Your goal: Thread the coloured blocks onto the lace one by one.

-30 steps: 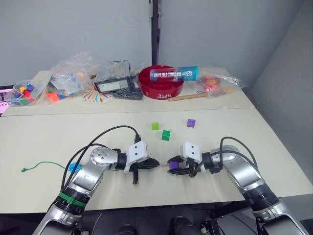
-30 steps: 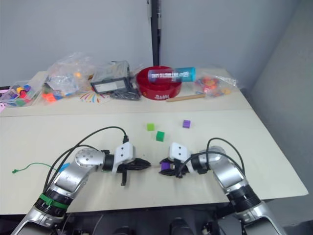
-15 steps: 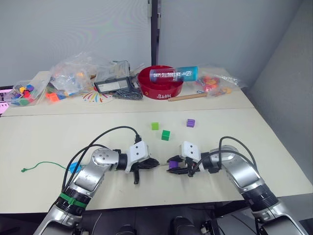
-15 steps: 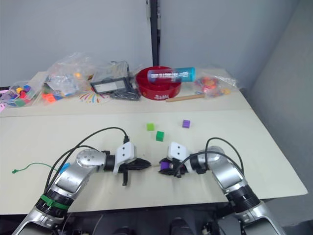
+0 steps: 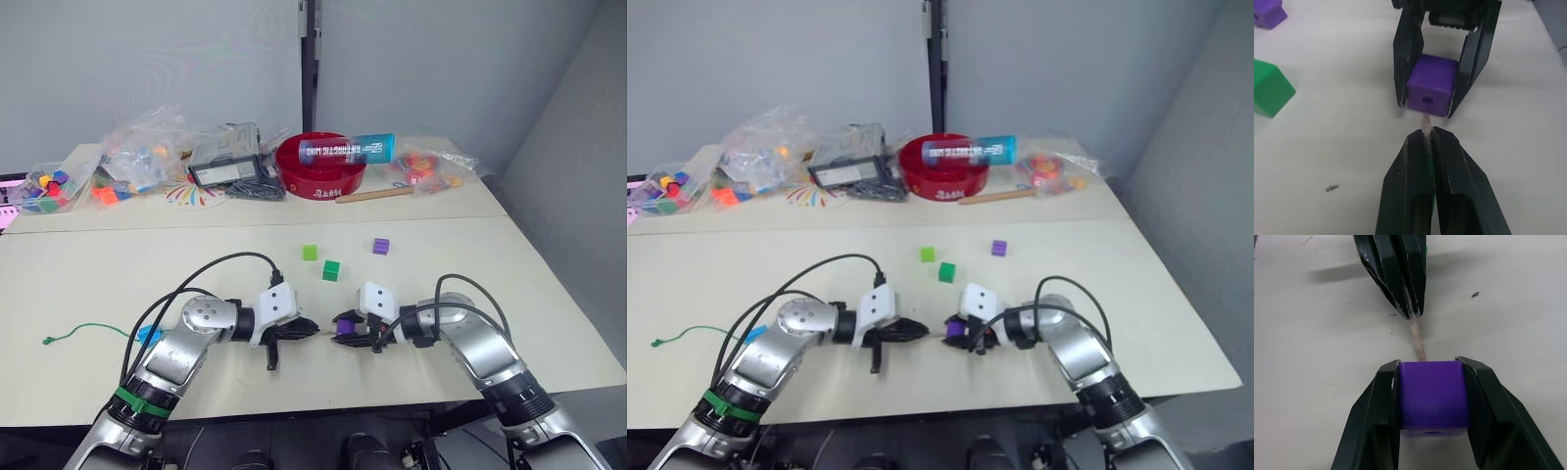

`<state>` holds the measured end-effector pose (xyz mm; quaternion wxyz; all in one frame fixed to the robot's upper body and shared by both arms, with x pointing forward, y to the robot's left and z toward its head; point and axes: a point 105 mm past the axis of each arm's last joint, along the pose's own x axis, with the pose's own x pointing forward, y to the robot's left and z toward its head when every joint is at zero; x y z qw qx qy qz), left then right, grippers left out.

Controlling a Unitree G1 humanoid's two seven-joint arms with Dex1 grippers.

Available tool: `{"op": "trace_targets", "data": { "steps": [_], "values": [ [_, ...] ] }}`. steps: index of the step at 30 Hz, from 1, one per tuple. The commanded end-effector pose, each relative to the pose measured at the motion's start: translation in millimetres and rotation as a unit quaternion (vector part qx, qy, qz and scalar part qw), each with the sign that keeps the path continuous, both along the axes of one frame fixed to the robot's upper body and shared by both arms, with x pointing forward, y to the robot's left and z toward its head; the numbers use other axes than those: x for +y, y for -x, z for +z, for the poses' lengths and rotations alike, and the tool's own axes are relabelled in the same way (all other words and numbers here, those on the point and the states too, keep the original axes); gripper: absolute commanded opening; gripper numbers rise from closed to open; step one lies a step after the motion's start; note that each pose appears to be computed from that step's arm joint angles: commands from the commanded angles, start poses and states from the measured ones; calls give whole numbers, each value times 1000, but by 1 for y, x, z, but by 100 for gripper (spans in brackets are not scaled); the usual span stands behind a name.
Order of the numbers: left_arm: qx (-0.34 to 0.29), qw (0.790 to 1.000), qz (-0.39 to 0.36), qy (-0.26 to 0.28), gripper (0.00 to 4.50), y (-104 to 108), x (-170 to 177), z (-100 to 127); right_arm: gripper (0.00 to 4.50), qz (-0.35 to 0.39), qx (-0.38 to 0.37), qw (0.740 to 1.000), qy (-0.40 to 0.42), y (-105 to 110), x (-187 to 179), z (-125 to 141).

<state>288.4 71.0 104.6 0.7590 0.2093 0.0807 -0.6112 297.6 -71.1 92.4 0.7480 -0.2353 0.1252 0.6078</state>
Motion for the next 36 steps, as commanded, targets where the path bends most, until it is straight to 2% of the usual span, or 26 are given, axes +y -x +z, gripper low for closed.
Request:
{"op": "trace_targets", "data": {
  "steps": [1,11,15,20,28,36],
  "values": [
    [-13,999,-27,24,0,6,-16,11,120,12,8,1000,-1,7,12,-5],
    [-4,1000,-18,16,0,5,-14,3,120,6,5,1000,-8,6,14,-1],
    [19,1000,-13,16,0,4,-13,-7,120,1,2,1000,-20,4,16,7],
    [35,999,-18,-9,0,6,-5,-25,120,0,8,1000,-24,9,16,10],
    [33,999,-30,-13,0,5,-6,-26,120,-7,11,1000,-20,13,13,8],
    [25,999,-30,-38,0,4,3,-30,120,-14,18,1000,-9,15,4,3]
  ]
}}
